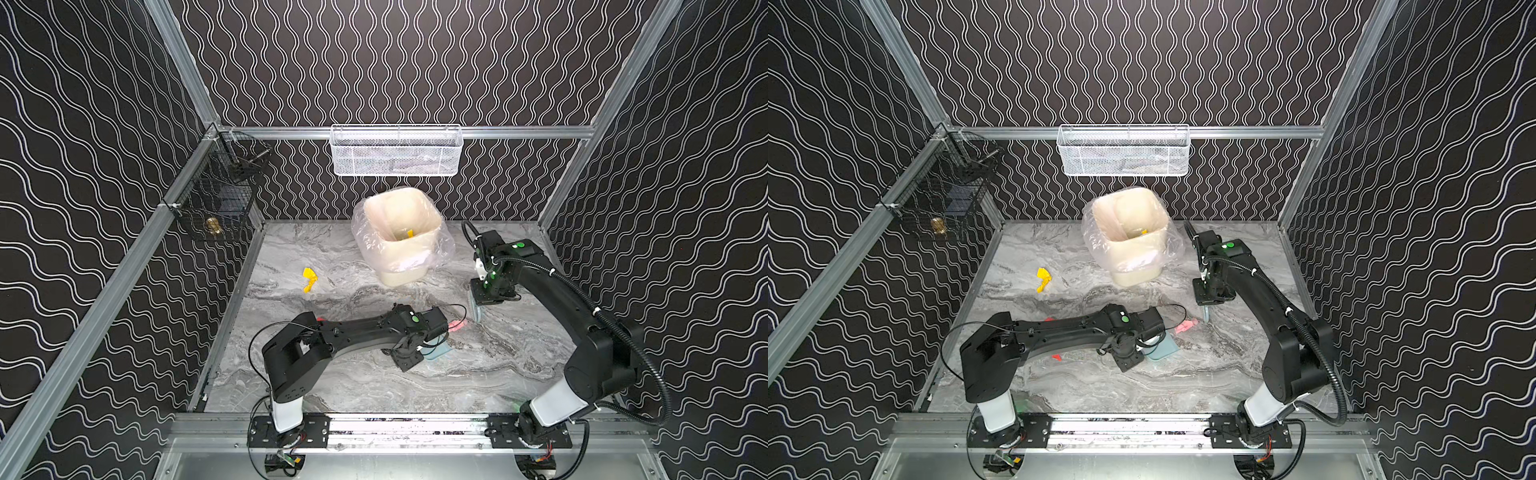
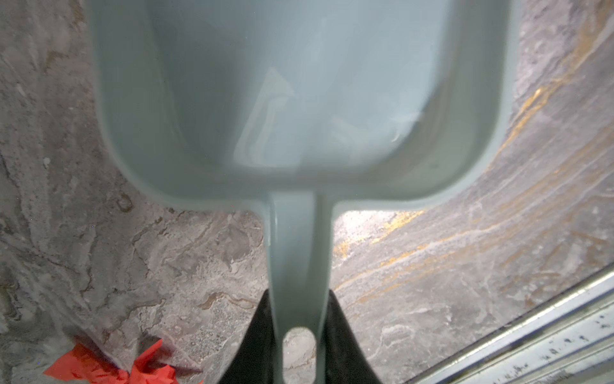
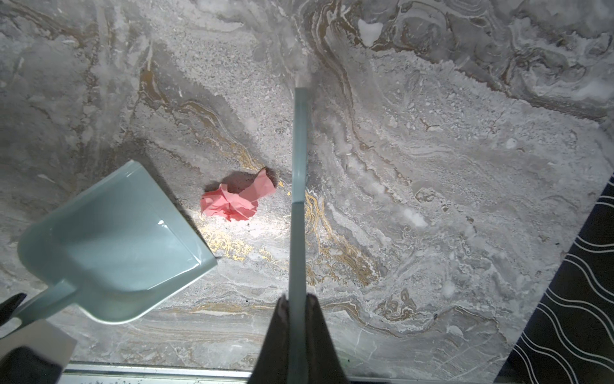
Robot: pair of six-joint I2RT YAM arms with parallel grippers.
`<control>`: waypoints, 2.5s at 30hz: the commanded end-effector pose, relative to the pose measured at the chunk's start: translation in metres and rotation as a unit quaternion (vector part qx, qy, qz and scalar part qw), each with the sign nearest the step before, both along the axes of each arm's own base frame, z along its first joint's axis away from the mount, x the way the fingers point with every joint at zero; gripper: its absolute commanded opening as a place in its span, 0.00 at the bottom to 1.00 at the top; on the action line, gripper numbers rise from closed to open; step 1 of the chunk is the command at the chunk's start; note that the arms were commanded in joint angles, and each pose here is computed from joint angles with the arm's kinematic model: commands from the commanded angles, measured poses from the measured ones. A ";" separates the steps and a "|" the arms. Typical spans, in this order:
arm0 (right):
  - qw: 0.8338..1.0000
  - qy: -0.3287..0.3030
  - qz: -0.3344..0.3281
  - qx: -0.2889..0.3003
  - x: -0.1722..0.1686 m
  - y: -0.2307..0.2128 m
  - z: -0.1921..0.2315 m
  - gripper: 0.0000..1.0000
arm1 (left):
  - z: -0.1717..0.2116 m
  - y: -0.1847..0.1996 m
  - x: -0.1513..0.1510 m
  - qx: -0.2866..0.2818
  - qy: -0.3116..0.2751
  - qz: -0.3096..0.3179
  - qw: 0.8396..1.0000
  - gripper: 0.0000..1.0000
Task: Sweep away the paper scraps from the table
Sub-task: 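Sweep the pink scrap toward the dustpan with the right gripper's brush, then lift the dustpan toward the bin with left while right draws back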
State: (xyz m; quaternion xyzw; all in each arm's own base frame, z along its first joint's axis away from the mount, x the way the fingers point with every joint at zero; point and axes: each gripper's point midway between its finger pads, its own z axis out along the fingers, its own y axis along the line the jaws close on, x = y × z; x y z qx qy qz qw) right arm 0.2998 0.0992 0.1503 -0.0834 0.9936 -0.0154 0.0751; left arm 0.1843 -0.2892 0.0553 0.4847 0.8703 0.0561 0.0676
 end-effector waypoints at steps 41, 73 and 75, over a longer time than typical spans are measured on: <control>0.991 -0.020 -0.004 0.133 -0.039 0.025 0.045 0.00 | 0.006 0.006 0.002 -0.026 0.000 0.013 1.000 0.00; 0.973 -0.049 -0.062 0.217 -0.029 0.005 0.048 0.00 | 0.231 0.132 0.063 -0.119 -0.122 0.185 0.968 0.00; 0.973 -0.050 -0.064 0.217 -0.030 0.003 0.049 0.00 | 0.239 0.137 0.075 -0.127 -0.124 0.192 0.965 0.00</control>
